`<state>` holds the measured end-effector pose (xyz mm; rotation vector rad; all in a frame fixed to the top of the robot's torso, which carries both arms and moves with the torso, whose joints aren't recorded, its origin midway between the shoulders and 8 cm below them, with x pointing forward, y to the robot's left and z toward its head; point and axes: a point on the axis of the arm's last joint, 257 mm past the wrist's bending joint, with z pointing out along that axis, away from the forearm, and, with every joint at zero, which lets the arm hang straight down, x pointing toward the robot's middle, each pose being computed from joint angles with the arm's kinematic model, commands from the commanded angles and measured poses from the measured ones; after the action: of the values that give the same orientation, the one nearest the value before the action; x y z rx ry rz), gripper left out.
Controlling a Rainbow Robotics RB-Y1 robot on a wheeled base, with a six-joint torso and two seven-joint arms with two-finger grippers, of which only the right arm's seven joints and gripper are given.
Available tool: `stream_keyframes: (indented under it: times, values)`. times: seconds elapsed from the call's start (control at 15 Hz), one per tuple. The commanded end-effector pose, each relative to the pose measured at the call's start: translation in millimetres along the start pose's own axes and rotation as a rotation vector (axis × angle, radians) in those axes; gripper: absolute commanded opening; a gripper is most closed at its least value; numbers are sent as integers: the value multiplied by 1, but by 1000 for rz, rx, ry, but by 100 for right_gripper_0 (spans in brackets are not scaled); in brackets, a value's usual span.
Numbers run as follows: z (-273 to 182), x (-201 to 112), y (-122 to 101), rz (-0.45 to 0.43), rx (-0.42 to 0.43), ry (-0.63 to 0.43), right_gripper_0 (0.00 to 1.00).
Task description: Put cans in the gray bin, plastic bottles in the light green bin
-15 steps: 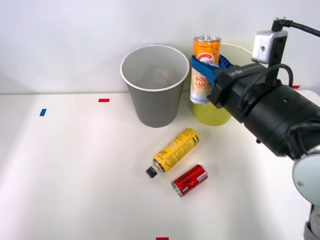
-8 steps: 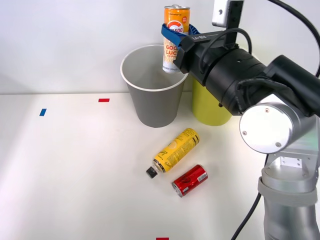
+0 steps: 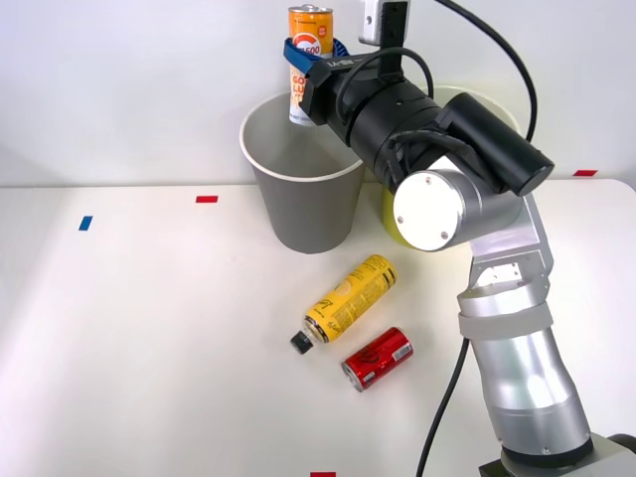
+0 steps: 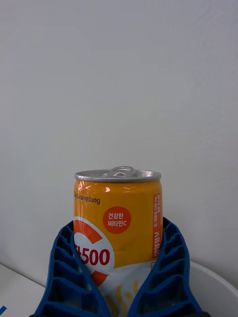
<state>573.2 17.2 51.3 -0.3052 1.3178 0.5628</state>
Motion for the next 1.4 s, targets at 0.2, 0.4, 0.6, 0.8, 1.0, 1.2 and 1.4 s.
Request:
stream_keyframes:
  times: [0.2,0.4,0.6,0.8,1.0,1.2,1.4]
  values:
    - [39,26,-4,-34,40,-92,0]
    - [46,30,-1,-51,37,-98,0]
    - [45,25,-1,-54,42,-120,20]
    - [44,15,5,-77,31,-164,100]
    - [38,14,-2,-144,19,-180,100]
    - [24,7,-18,-247,-7,-200,100]
    - [-7,-18,-37,-336,-20,-231,100]
